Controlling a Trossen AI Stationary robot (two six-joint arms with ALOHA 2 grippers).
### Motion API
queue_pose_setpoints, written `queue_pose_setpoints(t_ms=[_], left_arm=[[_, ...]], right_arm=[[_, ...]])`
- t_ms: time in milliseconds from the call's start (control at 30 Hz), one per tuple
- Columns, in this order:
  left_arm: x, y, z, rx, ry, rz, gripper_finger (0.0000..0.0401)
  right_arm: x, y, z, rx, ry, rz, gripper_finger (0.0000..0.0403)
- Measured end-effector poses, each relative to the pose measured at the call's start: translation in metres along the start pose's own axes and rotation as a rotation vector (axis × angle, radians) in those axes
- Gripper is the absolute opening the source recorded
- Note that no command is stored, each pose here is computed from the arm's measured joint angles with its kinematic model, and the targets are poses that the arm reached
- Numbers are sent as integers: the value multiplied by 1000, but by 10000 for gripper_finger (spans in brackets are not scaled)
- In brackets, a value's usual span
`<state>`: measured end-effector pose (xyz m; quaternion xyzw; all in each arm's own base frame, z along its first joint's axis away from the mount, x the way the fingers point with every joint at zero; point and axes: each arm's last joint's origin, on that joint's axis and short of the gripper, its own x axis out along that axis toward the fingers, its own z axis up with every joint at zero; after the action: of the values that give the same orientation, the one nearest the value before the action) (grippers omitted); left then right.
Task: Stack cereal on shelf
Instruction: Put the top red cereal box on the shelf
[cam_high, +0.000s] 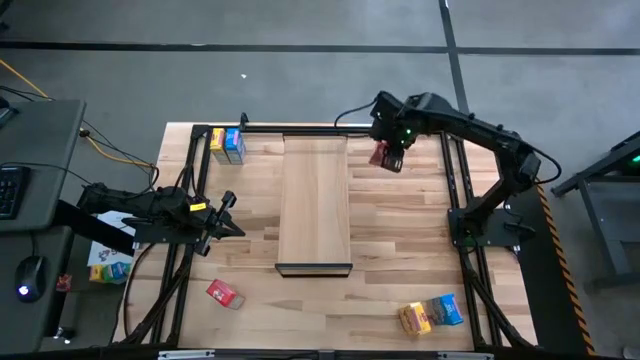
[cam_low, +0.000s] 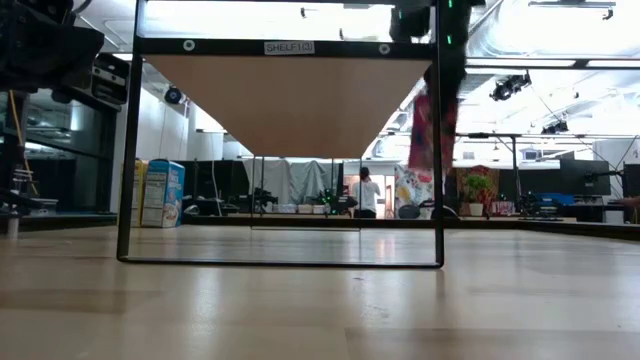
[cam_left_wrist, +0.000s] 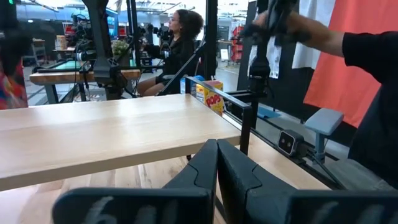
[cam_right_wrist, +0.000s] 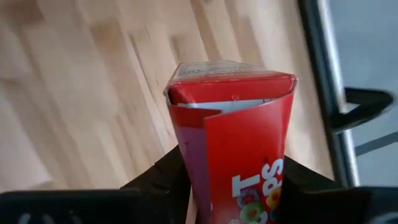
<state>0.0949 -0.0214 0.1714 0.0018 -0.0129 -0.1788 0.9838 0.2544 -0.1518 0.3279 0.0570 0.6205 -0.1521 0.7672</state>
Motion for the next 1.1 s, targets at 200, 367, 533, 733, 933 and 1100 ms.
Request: queue_pose_setpoints(t_ms=[200,367,533,733,933,1100], left_arm=[[0,0,0,0,0,0,3],[0,0,0,0,0,0,3],[0,0,0,0,0,0,3],[0,0,0,0,0,0,3],[0,0,0,0,0,0,3],[0,0,0,0,0,0,3]], right_arm=[[-66,17,18,10,-217,-21,133],[-88,45,31,-19,-344,-50,133],[-73,81,48,-112,-322,-69,133],[-41,107,66,-216,-245,-75,133],[-27,108,73,-251,-205,-109,133],[-27,106,75,-256,-218,-110,133]])
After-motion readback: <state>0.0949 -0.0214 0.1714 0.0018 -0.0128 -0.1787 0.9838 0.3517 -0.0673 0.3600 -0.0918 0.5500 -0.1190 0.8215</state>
